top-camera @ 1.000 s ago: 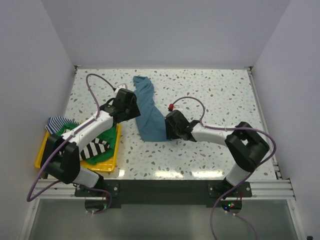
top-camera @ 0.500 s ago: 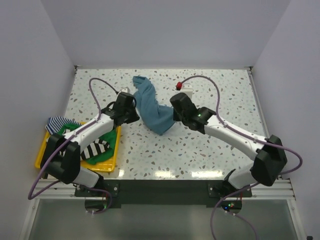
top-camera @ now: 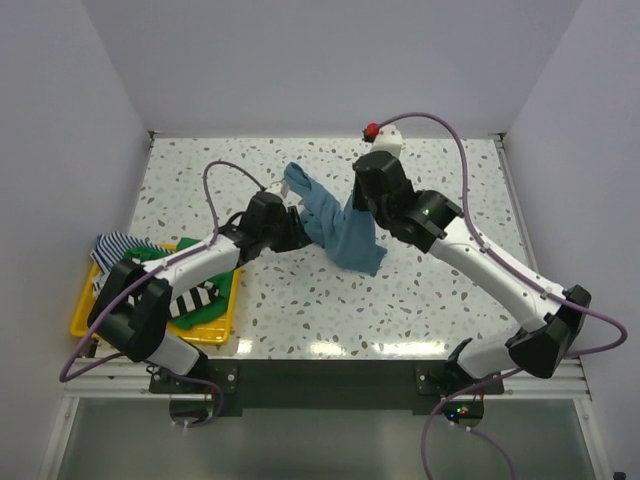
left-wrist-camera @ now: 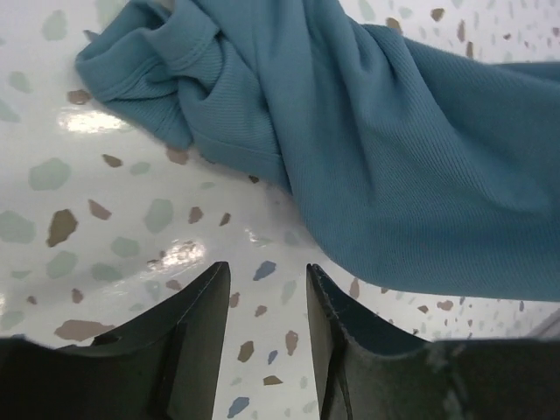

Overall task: Fold and stack the tank tops
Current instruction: Flatten the tank top out

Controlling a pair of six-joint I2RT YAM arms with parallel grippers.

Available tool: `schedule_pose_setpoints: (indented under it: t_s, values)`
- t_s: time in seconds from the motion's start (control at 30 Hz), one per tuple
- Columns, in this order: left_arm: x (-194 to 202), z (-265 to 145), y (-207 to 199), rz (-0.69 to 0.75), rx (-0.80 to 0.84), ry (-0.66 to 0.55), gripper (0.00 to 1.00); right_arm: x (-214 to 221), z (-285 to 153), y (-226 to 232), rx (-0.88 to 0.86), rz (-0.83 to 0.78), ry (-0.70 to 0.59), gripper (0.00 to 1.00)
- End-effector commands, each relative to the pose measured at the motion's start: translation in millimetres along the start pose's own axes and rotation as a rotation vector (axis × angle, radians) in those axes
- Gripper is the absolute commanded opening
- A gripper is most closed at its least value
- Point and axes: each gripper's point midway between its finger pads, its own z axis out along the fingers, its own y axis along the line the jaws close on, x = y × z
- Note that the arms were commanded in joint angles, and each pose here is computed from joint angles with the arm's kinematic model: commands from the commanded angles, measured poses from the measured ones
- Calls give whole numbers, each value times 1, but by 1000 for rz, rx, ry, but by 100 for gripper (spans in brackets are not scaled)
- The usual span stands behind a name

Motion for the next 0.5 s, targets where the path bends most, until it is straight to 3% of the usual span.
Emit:
schedule_pose_setpoints:
  t_s: [0.0,0.23,0.37,0.47]
  values:
    - [-12,-1,-41,20,186,-61,46,-54,-17,1,8,1,-112,0]
    - [-2,-5,-54,-33,300,-82,51,-136,-49,21,-70,24,-246,0]
    - [-12,-3,-44,-60,242,-132,52,-154,-53,33,-97,17,-256,0]
    - [-12,6,-26,-98,162,-121,59,-162,-58,39,-119,26,-267,0]
